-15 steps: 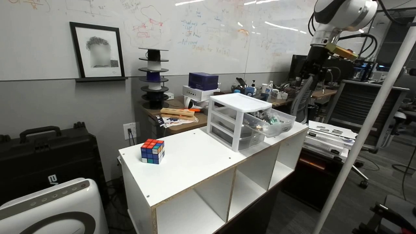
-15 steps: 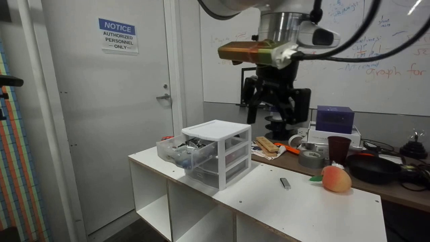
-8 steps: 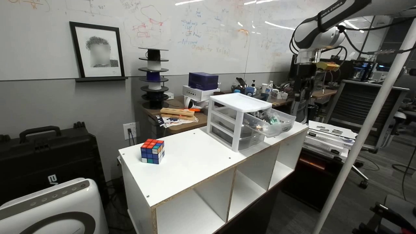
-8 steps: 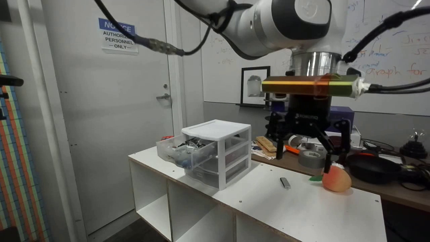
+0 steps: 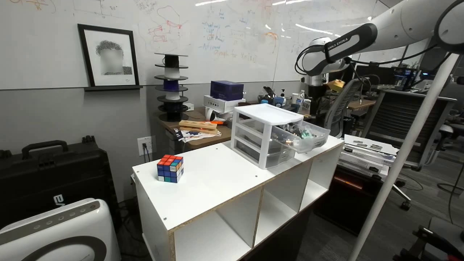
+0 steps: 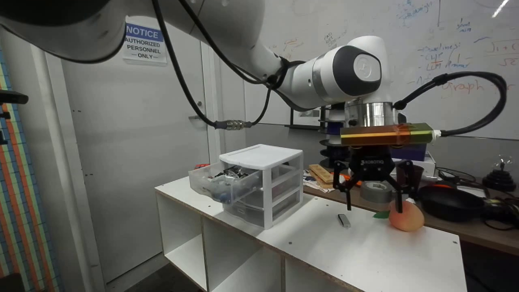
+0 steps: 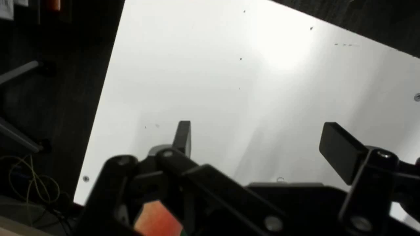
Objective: Pick up the plastic and the white object from the counter and put them in the open drawer and close it
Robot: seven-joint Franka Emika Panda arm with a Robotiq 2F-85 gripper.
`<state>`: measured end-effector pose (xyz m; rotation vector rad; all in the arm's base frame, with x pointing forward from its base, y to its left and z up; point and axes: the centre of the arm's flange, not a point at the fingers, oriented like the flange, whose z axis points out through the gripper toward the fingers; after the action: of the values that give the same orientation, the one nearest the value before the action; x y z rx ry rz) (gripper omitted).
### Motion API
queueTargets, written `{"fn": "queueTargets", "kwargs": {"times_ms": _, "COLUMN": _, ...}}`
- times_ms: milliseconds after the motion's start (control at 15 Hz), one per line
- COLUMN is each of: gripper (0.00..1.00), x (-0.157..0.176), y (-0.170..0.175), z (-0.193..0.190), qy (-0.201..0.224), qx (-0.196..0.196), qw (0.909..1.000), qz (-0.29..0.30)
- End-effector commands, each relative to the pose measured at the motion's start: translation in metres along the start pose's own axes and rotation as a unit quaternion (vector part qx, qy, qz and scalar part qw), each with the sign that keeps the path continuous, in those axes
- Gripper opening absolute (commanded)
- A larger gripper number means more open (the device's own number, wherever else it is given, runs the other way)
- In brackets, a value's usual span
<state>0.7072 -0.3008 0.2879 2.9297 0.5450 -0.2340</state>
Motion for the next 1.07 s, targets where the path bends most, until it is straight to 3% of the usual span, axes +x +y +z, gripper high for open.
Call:
{"fn": "queueTargets", "kwargs": {"times_ms": 0, "gripper": 1.0, "x": 0.053, "y": 0.022, "z": -0.009, "qy": 0.031, "qx": -0.04, "qw": 0.9952, "qz": -0.084}}
{"fn": "queueTargets", "kwargs": {"times_ms": 533, "gripper": 1.0, "x": 0.065, "y": -0.01, "z": -0.01, "qy": 0.094, "qx": -0.004, "qw": 0.9763, "qz": -0.195}}
{"fn": "queueTargets", "kwargs": {"times_ms": 1000, "gripper": 1.0, "x": 0.076, "y": -0.034, "z": 0.004, "qy": 0.127, "qx": 0.022, "qw": 0.9654, "qz": -0.227}}
